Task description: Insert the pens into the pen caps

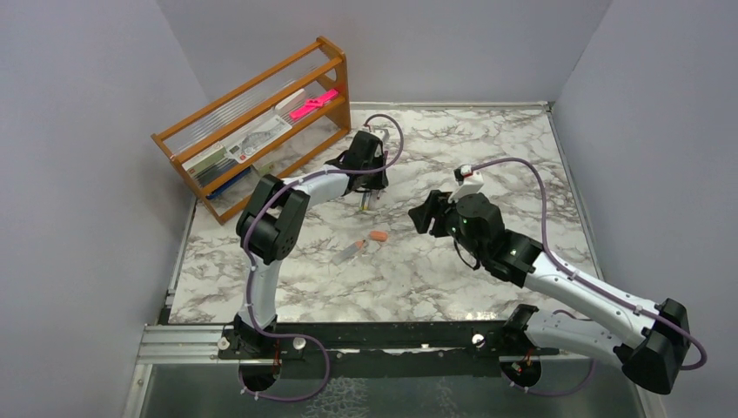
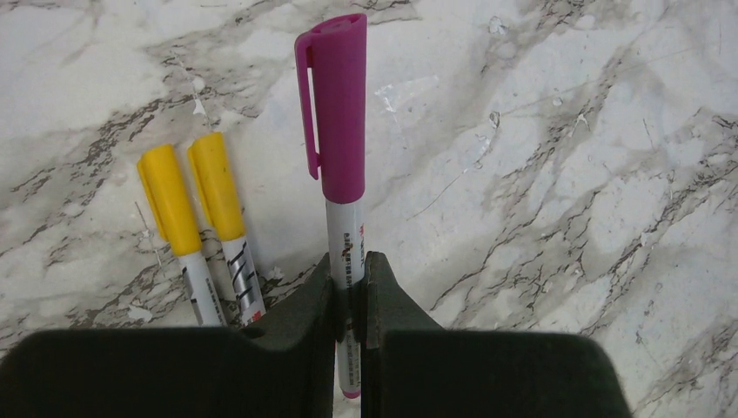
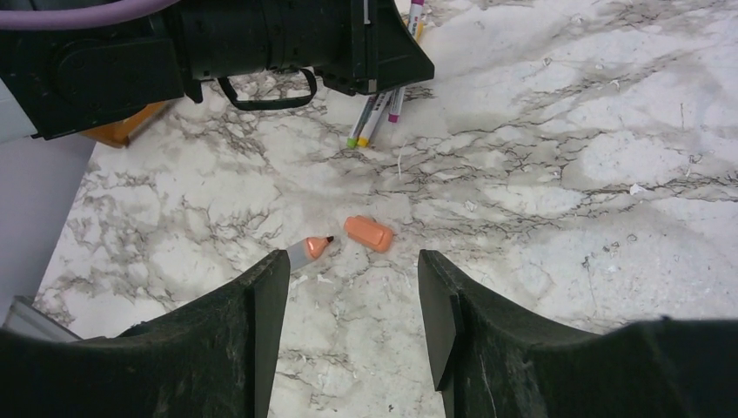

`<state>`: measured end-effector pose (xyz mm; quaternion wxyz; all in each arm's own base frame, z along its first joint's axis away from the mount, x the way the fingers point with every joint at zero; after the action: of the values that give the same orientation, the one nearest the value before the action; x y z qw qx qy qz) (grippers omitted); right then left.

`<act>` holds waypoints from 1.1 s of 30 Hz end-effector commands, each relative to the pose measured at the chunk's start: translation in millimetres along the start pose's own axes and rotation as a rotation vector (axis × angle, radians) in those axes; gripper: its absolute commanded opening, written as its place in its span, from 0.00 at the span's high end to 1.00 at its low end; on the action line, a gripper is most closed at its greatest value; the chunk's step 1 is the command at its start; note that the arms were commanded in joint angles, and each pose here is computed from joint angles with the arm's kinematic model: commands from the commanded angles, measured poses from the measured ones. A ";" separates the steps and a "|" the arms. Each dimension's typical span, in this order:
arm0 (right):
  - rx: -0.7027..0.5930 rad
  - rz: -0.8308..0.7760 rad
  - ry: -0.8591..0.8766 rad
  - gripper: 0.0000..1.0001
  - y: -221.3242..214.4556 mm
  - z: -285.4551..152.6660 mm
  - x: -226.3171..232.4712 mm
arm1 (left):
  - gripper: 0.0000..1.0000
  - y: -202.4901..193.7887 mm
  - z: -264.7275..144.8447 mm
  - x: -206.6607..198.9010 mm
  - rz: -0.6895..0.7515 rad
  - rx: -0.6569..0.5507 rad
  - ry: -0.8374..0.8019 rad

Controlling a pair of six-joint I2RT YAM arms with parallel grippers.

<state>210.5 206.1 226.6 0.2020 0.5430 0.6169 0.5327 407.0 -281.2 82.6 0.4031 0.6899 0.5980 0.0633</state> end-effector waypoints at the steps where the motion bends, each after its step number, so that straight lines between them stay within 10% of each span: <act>1: -0.004 -0.024 -0.019 0.45 -1.6 8.7 -1.1 | 0.98 -7.7 8.7 4.9 -0.003 0.058 0.038; 23: 0.032 -0.036 -0.020 0.45 -16.9 18.6 -3.9 | 0.73 -20.8 -11.0 6.3 -0.012 0.085 0.054; 33: 0.174 -0.083 0.040 0.46 -56.4 50.4 4.2 | 0.73 20.5 -80.5 -30.8 0.064 -0.092 -0.031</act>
<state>224.3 227.0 169.9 0.1931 0.5384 0.6728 0.4694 372.7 -266.7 85.8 0.3630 0.7034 0.6092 0.0495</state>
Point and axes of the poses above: each gripper's point midway between its finger pads, its own z axis out along the fingers, its own x axis along the line the jaws close on, y = z × x, the point moved 5 cm from there along -z, back along the fingers, and after that the axes turned 5 degrees about -z, right-handed, at the moved point
